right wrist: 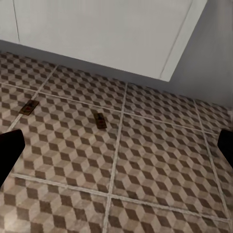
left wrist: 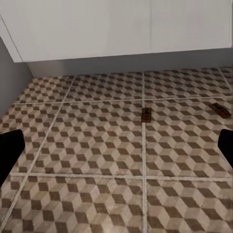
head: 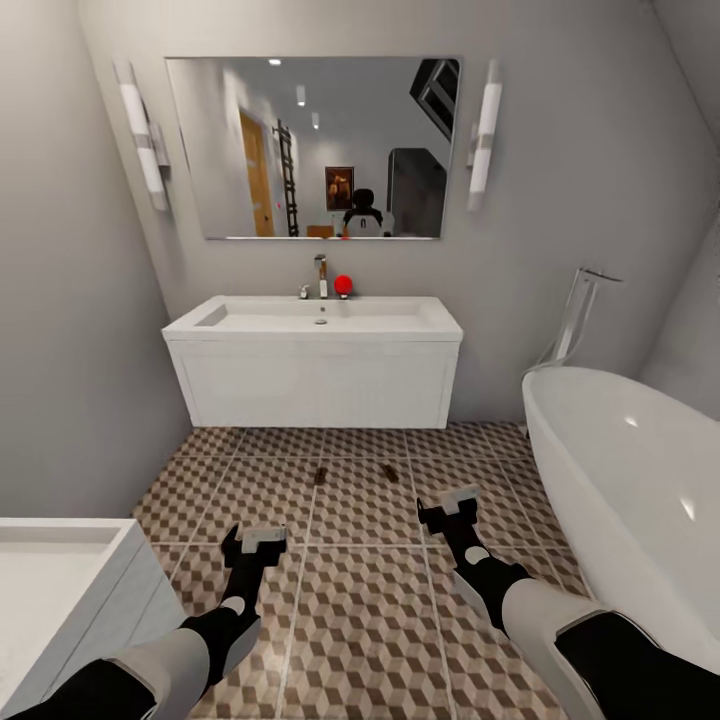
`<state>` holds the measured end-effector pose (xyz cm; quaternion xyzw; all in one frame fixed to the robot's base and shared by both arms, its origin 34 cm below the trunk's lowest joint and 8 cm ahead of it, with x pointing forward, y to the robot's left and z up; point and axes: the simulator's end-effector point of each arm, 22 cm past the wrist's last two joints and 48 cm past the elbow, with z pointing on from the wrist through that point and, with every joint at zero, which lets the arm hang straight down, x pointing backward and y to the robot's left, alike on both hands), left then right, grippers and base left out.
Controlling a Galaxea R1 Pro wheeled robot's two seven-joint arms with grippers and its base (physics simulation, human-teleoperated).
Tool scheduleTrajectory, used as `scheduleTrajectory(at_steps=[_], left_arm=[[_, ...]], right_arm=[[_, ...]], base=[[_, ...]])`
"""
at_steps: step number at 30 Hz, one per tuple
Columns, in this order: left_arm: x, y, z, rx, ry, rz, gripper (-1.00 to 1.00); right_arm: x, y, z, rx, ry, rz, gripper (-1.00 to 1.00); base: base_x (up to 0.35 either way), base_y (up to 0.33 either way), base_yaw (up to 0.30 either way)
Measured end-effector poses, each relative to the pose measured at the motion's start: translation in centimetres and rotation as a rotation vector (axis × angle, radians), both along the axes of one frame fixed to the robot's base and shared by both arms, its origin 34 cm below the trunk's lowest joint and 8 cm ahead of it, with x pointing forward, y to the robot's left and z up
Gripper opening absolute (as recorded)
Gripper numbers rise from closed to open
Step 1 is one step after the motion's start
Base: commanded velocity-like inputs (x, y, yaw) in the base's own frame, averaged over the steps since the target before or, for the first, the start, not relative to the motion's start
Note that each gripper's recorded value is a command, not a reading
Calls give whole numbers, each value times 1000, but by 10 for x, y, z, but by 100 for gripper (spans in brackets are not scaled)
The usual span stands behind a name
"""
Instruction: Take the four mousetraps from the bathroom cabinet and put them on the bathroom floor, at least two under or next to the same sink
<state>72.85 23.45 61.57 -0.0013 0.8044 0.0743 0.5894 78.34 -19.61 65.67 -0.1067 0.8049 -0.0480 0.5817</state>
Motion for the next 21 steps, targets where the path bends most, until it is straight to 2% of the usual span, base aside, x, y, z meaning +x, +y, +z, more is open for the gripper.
scheduleTrajectory(at_steps=[21], left_arm=[[5, -7, 50, -6, -14, -5, 100]], right_arm=[[6, 0, 54, 0, -22, 0, 100]], base=[[0, 0, 0]])
